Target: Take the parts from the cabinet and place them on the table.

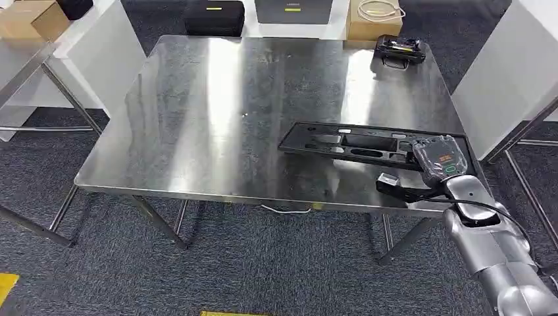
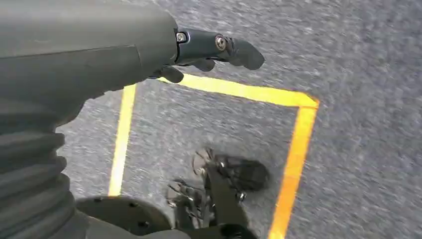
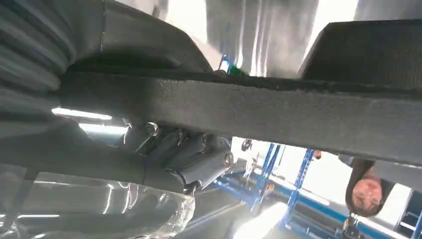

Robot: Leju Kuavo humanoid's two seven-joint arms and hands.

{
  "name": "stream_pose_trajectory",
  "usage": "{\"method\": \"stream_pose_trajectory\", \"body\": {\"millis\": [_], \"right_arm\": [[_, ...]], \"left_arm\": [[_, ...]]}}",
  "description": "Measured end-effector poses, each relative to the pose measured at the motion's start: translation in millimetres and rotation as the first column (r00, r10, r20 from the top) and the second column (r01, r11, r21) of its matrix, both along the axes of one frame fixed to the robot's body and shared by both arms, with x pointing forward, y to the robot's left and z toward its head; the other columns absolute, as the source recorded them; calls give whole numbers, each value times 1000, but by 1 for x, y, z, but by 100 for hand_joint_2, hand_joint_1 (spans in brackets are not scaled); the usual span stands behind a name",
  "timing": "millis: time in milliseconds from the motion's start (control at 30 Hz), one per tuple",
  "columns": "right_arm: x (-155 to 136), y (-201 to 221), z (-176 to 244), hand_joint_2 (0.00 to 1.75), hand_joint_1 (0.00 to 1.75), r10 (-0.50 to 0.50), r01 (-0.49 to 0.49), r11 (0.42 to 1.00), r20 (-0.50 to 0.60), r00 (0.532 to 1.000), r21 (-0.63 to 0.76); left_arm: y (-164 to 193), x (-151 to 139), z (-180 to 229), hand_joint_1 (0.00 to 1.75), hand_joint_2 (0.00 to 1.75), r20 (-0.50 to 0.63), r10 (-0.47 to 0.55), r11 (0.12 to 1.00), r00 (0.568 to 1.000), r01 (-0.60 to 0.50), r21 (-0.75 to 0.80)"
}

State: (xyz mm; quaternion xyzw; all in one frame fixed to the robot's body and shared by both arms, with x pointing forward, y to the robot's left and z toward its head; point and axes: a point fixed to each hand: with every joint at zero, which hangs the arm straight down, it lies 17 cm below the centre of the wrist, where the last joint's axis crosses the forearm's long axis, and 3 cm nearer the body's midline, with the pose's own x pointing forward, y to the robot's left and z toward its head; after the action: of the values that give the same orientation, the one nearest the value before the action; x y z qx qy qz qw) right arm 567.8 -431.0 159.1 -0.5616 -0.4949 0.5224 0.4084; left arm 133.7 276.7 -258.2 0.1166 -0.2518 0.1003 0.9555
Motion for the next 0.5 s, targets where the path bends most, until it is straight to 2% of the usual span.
{"method": "stream_pose_trajectory", "body": {"millis": [200,500], "right_arm": [[-10,-15,-1,175,175,-16,16,1000,4,1000,-17],[-18,-34,-5,175,175,-26,26,999,-15,1000,-33]], "left_arm": [[7,17,13,0,175,103,-26,994,994,15,107],[8,25,20,0,175,141,-43,987,989,21,158]]}}
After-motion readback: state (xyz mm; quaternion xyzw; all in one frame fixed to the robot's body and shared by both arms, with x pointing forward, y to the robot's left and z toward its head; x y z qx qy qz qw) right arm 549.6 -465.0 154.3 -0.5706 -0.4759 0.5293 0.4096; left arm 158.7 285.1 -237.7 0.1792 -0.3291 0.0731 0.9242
